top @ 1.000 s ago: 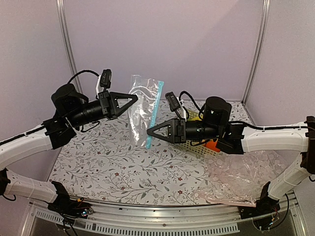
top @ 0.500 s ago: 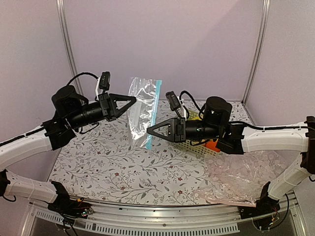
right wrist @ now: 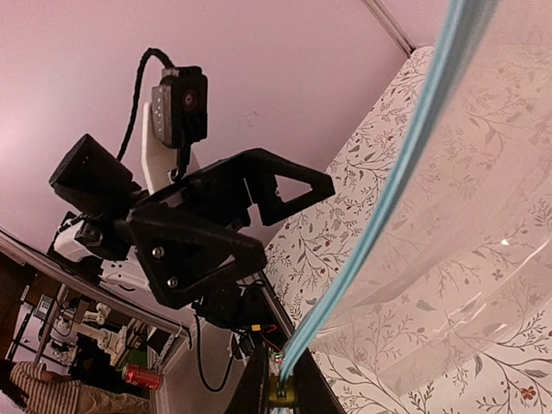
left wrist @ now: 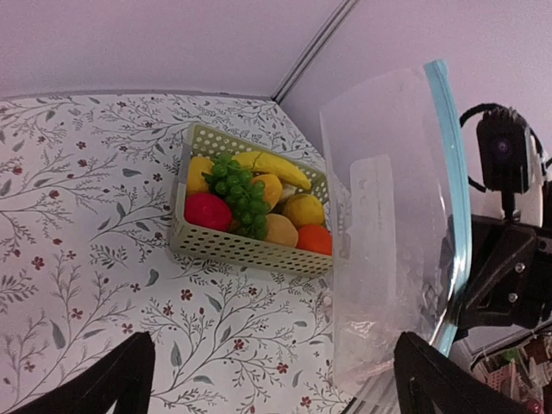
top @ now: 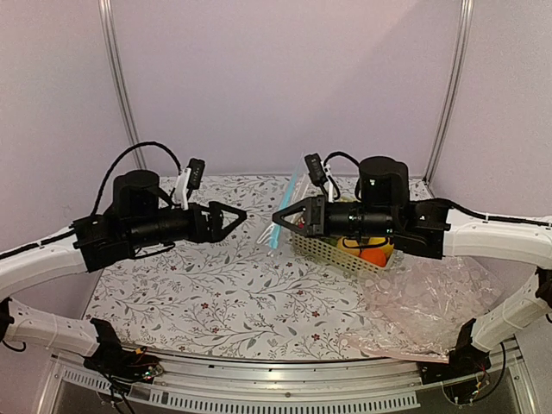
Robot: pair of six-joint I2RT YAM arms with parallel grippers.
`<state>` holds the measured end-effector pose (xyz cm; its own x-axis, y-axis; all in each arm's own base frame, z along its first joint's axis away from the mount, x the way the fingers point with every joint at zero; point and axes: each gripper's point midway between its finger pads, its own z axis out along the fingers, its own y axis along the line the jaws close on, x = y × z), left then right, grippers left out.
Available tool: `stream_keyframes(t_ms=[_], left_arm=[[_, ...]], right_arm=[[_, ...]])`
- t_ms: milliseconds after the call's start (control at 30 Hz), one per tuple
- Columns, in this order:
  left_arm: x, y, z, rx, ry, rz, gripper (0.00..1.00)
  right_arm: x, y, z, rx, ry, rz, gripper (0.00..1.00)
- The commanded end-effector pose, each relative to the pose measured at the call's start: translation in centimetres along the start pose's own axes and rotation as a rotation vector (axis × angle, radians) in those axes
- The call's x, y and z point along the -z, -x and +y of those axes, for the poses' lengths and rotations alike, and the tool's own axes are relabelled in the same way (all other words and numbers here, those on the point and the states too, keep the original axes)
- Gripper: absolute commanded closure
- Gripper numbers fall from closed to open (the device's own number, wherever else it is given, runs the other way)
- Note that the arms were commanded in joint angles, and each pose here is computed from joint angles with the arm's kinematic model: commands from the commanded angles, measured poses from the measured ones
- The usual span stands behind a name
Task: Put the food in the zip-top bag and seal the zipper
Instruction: Pass from the left arm to the right, then hold the zipper food storage bag at the center of the board.
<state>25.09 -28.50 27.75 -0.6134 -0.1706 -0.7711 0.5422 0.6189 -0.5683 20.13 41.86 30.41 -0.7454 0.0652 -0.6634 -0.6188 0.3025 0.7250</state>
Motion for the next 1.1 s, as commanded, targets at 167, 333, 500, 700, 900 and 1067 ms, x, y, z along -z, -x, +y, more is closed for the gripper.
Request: stream_keyframes(t_ms=[167, 333, 500, 700, 900, 1067], left_arm=[[2.4, -4.5, -6.2, -0.602, -0.022, -0.129, 0.03], [1.3, -6.2, -8.3, -0.791, 0.017, -0.137, 0.04], [-1.5, -7.1, -9.6, -0.948, 0.124, -0.139, 0.08], [-2.3, -5.2, -11.0, -0.948, 0.223, -0.293, 0.21], [-3.0, -4.5, -11.4, -0.953, 0.282, -0.320, 0.35], [-3.2, -4.4, -11.5, -0.965, 0.291, -0.325, 0.46]], right_arm=[[0.3, 0.7, -2.2, -0.067, -0.184, 0.010, 0.94], [0.3, 1.3, -2.2, -0.120, -0.201, -0.010, 0.94], [0.2, 1.8, -1.7, -0.146, -0.198, -0.016, 0.92], [0.0, 1.9, -1.6, -0.156, -0.200, -0.009, 0.92], [-0.1, 1.8, -1.6, -0.166, -0.204, 0.000, 0.92], [-0.1, 1.8, -1.7, -0.172, -0.216, 0.004, 0.92]])
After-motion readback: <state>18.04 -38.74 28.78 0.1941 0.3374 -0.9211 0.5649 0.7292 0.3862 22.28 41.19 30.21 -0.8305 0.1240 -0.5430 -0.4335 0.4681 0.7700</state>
